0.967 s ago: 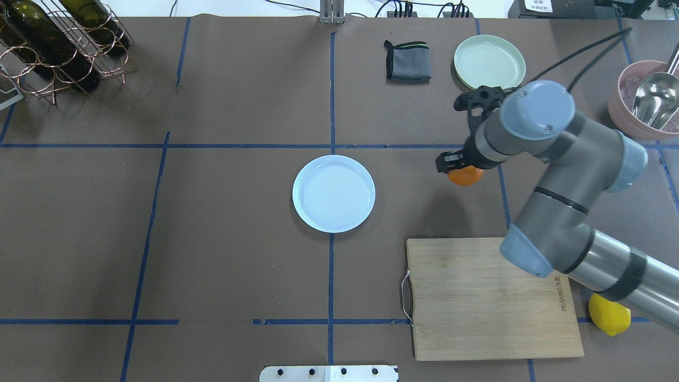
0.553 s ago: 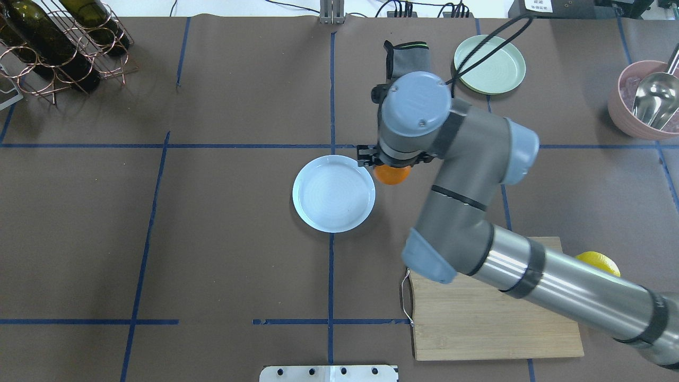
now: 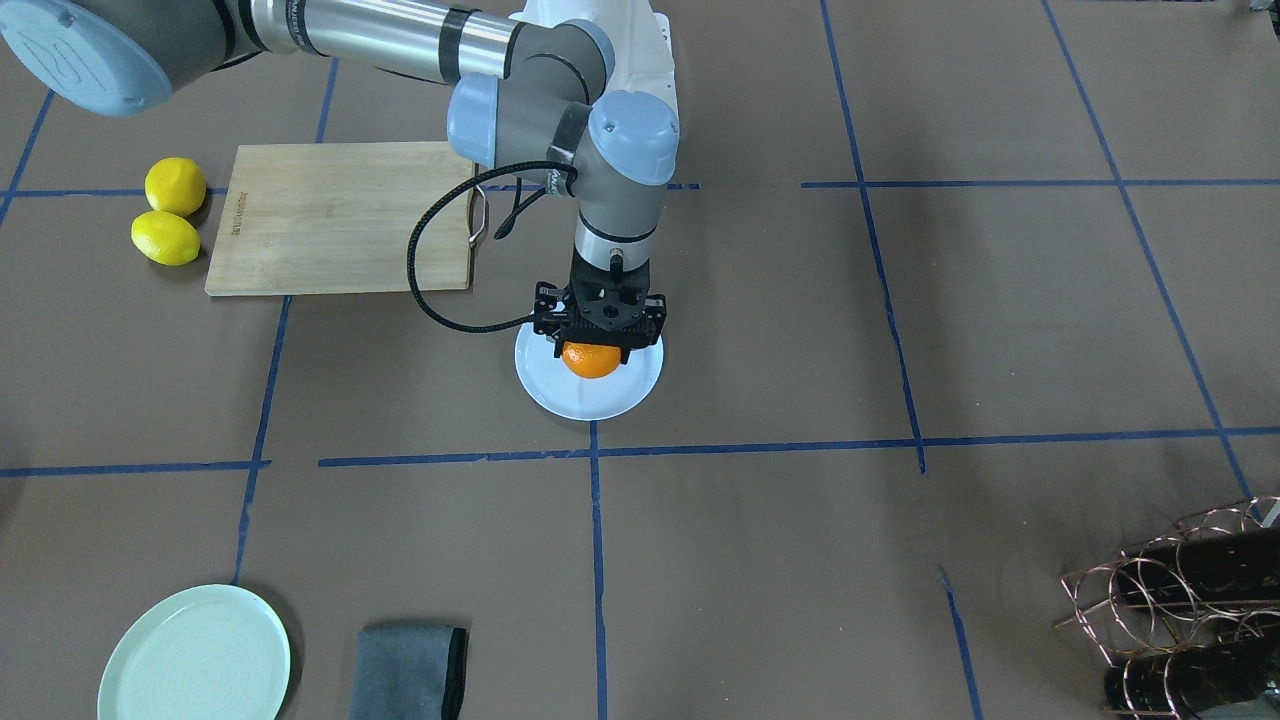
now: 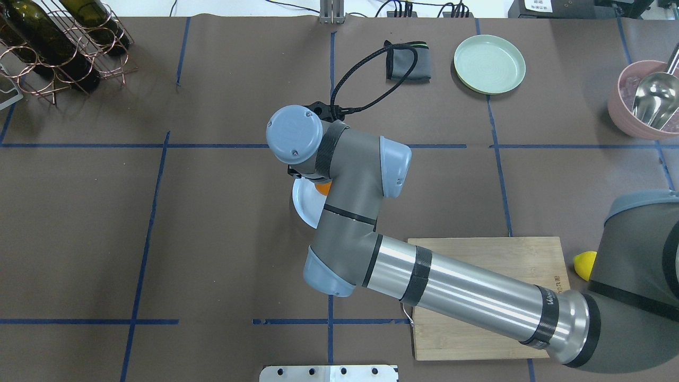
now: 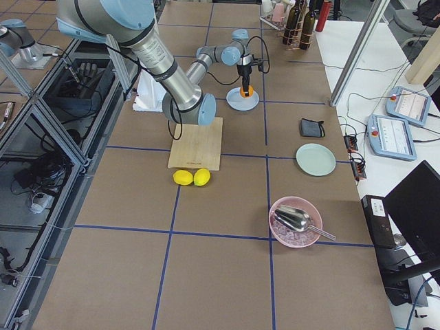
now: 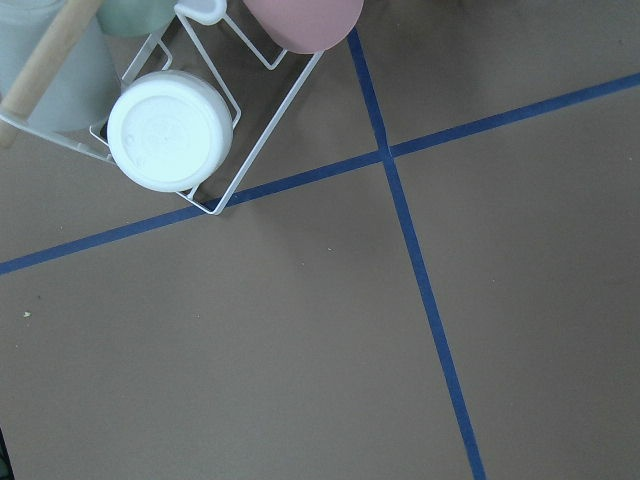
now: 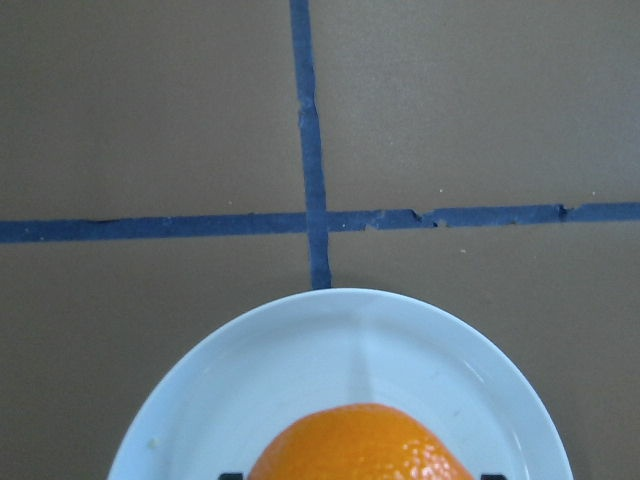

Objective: Pick orange to plate
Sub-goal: 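Carry the orange with the right gripper onto the light blue plate and release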

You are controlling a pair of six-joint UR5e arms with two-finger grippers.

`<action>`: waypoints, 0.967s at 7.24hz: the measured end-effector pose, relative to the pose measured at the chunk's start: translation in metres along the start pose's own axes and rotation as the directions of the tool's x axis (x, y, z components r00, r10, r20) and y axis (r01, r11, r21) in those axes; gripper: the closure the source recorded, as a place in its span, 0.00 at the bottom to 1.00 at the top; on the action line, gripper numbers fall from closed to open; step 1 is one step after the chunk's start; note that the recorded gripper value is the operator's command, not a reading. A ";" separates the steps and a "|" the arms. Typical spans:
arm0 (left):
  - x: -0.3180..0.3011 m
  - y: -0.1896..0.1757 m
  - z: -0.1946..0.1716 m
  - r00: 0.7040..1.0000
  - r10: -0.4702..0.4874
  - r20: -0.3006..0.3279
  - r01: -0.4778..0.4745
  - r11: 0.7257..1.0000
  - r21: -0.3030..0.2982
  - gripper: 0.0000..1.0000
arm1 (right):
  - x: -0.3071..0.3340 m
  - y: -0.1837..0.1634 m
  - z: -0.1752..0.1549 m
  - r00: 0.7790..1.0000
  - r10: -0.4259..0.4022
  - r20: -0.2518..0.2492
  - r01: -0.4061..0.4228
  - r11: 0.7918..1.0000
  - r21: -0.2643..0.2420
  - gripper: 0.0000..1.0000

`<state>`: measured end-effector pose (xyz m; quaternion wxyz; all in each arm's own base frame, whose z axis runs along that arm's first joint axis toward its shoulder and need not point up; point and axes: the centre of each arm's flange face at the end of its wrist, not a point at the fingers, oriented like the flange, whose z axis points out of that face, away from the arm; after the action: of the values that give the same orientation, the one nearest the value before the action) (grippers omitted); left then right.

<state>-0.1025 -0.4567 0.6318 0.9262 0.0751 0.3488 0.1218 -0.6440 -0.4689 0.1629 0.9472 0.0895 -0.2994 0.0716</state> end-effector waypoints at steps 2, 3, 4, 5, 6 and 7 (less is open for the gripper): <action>0.000 0.000 0.000 1.000 0.000 0.000 0.000 1.000 0.000 0.00 | -0.002 0.010 0.013 1.000 -0.008 -0.026 0.008 1.000 -0.002 0.63; 0.000 -0.001 0.000 1.000 0.001 -0.001 -0.001 1.000 0.001 0.00 | -0.002 0.013 0.017 0.999 -0.012 -0.035 0.012 1.000 0.004 0.46; 0.000 -0.001 -0.001 1.000 0.001 -0.001 -0.001 1.000 0.002 0.00 | -0.003 0.014 0.019 0.999 -0.014 -0.038 0.014 1.000 0.008 0.03; 0.000 -0.001 -0.001 1.000 0.002 -0.001 -0.002 1.000 0.002 0.00 | -0.003 0.014 0.019 0.999 -0.013 -0.038 0.014 1.000 0.011 0.00; 0.001 -0.002 -0.001 1.000 0.002 -0.001 -0.002 1.000 0.002 0.00 | -0.004 0.014 0.017 0.999 -0.012 -0.034 0.013 1.000 0.013 0.00; 0.001 -0.002 -0.001 1.000 0.002 -0.001 -0.002 1.000 0.003 0.00 | -0.006 0.013 0.013 1.000 -0.011 -0.025 0.012 1.000 0.016 0.00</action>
<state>-0.1025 -0.4581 0.6303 0.9259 0.0766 0.3492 0.1223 -0.6582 -0.4596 0.1712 0.9505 0.0979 -0.2866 0.0697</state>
